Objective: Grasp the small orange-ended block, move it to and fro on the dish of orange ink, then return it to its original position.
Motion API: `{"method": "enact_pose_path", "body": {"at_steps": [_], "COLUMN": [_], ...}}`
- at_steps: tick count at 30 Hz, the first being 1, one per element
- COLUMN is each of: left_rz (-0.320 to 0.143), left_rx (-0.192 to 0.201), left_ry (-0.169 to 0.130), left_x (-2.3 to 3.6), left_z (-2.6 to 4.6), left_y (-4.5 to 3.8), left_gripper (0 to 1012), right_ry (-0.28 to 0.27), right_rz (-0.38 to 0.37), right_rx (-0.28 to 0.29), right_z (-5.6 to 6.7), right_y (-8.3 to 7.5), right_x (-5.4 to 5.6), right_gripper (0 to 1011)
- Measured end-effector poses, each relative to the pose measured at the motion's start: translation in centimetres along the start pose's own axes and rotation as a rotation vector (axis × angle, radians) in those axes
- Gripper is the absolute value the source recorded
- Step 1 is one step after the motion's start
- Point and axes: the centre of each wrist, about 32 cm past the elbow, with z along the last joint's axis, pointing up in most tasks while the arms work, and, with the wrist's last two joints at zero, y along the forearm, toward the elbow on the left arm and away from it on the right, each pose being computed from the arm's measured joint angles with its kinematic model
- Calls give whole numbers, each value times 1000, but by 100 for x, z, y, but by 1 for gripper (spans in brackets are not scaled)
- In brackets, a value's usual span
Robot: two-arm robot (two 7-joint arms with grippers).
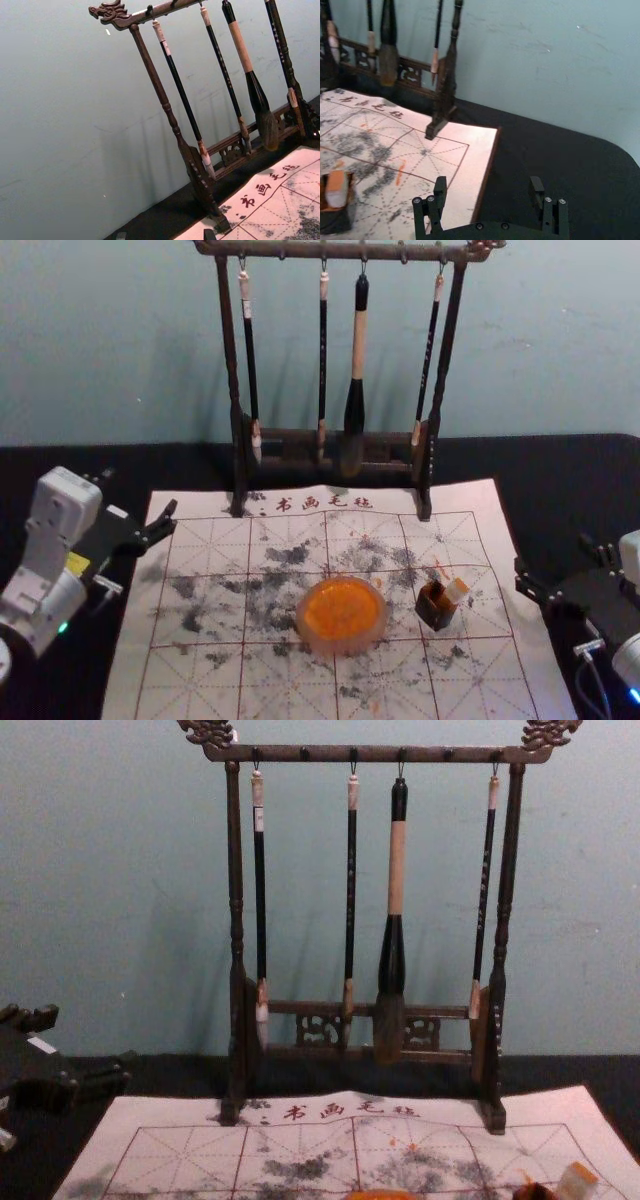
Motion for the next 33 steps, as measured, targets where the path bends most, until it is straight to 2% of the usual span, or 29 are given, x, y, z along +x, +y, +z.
{"method": "enact_pose_path", "body": {"at_steps": [4,33], "left_rz": [0,0], "left_rx": [0,0], "left_ry": [0,0], "left_x": [0,0], "left_z": [0,0], "left_y": [0,0], "left_gripper": [1001,1001], "right_ry": [21,17], "right_rz": [-20,-10], "right_rx": [-5,-2], "right_z": [-17,-1], "right_y": [27,20], "right_x": [7,11], "right_gripper": [1002,1002]}}
